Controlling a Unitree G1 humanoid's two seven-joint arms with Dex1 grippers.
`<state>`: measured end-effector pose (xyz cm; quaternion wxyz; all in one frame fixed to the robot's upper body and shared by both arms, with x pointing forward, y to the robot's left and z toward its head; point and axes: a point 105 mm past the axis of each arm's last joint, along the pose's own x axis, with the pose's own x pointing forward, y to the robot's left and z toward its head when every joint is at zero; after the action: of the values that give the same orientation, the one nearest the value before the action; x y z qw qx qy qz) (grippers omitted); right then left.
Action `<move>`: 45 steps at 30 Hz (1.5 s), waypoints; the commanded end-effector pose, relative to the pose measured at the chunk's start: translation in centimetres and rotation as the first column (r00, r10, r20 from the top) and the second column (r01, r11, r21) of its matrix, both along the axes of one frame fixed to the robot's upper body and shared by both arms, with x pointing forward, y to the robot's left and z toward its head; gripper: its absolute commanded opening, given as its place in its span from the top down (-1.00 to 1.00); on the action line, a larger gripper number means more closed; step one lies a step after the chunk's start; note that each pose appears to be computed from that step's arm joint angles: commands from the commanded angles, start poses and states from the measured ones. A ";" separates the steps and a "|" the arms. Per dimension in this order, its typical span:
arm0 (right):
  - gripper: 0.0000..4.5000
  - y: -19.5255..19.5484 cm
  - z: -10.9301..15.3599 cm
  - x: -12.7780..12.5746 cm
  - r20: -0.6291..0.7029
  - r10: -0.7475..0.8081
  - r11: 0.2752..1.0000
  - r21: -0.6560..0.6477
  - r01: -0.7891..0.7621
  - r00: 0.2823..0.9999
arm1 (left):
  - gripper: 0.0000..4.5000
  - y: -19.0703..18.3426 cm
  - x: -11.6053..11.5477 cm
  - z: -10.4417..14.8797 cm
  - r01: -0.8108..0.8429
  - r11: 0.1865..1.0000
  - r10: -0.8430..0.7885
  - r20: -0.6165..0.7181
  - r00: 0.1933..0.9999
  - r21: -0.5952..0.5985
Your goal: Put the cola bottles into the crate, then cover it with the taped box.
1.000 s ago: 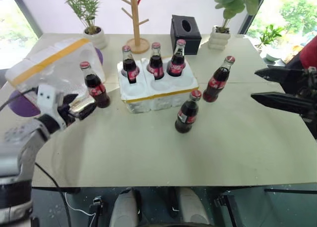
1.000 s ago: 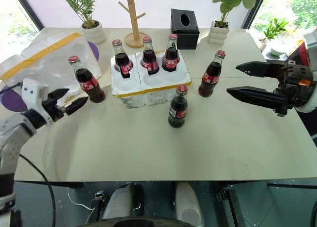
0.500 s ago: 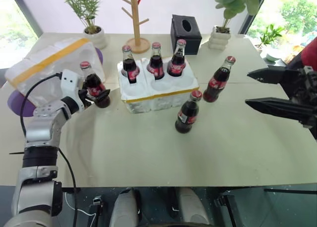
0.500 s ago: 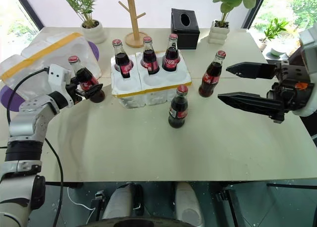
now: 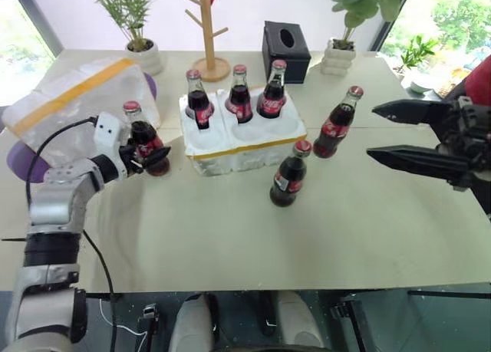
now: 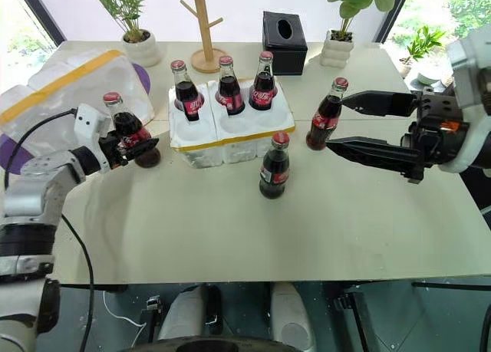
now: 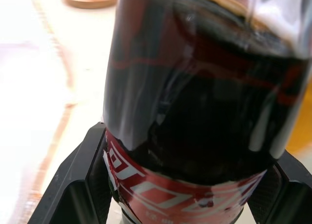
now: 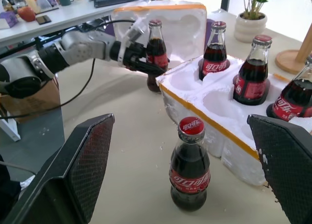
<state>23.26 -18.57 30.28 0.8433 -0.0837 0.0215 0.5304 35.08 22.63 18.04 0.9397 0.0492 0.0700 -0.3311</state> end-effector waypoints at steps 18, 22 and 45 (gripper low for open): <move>-1.00 -0.6 1.2 0.6 0.045 -0.115 0.990 0.091 0.111 0.992 | -0.26 -10.0 2.4 9.3 0.384 0.922 -0.387 0.181 0.904 0.051; -1.00 -0.7 0.6 0.8 0.033 -0.128 0.988 0.089 0.125 0.991 | -0.26 -10.9 3.1 7.4 0.387 0.922 -0.384 0.156 0.910 0.011; -1.00 -1.9 -4.6 1.7 -0.064 -0.185 0.982 0.015 0.186 0.981 | -0.98 -8.4 1.4 9.5 0.351 0.933 -0.323 0.242 0.915 -0.082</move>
<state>25.41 -20.51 24.85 0.8883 -0.0385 0.0762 0.4512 38.16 13.87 24.03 0.8852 0.0550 -0.0207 -0.4615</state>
